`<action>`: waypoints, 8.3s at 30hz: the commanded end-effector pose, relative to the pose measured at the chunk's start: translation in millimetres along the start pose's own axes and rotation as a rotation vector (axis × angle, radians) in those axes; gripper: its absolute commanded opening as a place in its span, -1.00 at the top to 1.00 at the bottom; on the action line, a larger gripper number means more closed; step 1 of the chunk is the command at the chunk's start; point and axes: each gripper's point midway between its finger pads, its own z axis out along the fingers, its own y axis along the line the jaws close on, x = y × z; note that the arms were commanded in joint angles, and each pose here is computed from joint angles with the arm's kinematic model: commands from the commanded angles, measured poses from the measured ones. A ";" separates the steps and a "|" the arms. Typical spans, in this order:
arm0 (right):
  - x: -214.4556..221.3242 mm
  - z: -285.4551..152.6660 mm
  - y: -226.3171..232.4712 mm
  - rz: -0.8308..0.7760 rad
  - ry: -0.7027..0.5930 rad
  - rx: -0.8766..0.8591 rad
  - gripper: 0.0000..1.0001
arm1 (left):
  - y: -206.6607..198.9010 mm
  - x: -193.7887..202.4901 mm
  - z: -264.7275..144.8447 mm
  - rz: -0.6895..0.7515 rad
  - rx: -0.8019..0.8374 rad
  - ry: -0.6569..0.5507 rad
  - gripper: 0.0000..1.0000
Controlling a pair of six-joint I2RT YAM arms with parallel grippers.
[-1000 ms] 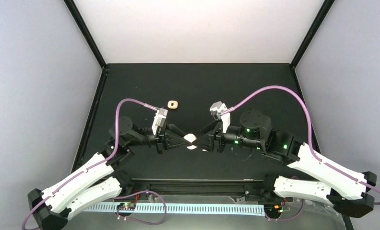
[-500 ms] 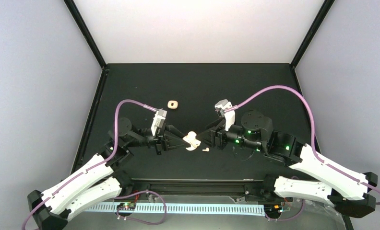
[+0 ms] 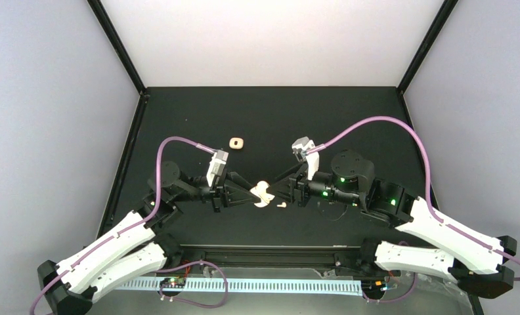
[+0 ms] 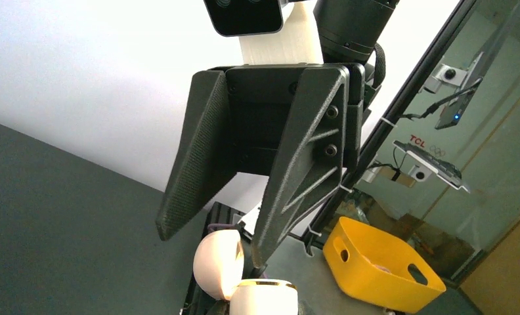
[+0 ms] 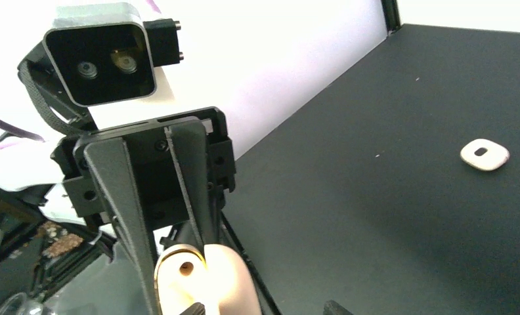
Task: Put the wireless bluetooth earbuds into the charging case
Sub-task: Open the charging case.
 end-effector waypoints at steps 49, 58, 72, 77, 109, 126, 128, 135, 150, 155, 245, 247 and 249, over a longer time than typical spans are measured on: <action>-8.8 -4.8 13.7 -0.029 -0.006 -0.057 0.98 | -8.6 -8.9 2.0 0.025 0.042 -0.026 -0.15; -11.2 -19.3 13.0 -0.165 0.042 -0.013 0.98 | 1.6 -1.2 -0.5 0.055 -0.011 -0.018 -0.97; 16.2 -34.6 -20.6 -0.550 0.236 0.147 0.98 | 1.0 10.9 6.6 0.303 0.027 0.115 -0.97; 18.1 -34.7 -27.3 -0.654 0.260 0.198 0.98 | 0.5 6.5 16.6 0.342 0.083 0.123 -0.97; 16.7 -23.3 -24.2 -0.773 0.238 0.248 0.98 | 28.3 13.7 60.9 0.170 0.142 0.217 -0.65; 12.1 -27.5 -19.4 -0.764 0.221 0.233 0.98 | 38.7 13.8 72.1 0.109 0.124 0.226 0.08; 11.1 -28.2 -17.0 -0.761 0.216 0.224 0.98 | 39.4 13.6 72.5 0.108 0.123 0.224 0.18; 5.0 -32.0 -8.8 -0.744 0.190 0.193 0.98 | 41.7 12.3 74.4 0.091 0.117 0.216 0.29; 3.7 -33.9 -3.1 -0.723 0.177 0.166 0.98 | 42.5 11.1 76.9 0.058 0.126 0.208 0.40; 4.0 -34.0 -1.9 -0.719 0.177 0.159 0.98 | 40.5 10.6 76.5 0.063 0.131 0.205 0.86; -29.5 -37.0 20.4 -0.448 0.022 0.123 -0.12 | -6.9 6.9 20.9 0.502 0.042 -0.047 0.97; -35.3 -52.3 25.8 -0.433 -0.038 0.087 -0.15 | -3.5 6.6 16.8 0.508 0.008 -0.062 0.97; -39.9 -69.0 22.4 -0.407 -0.090 0.097 -0.19 | -0.3 7.5 11.6 0.517 -0.028 -0.072 0.97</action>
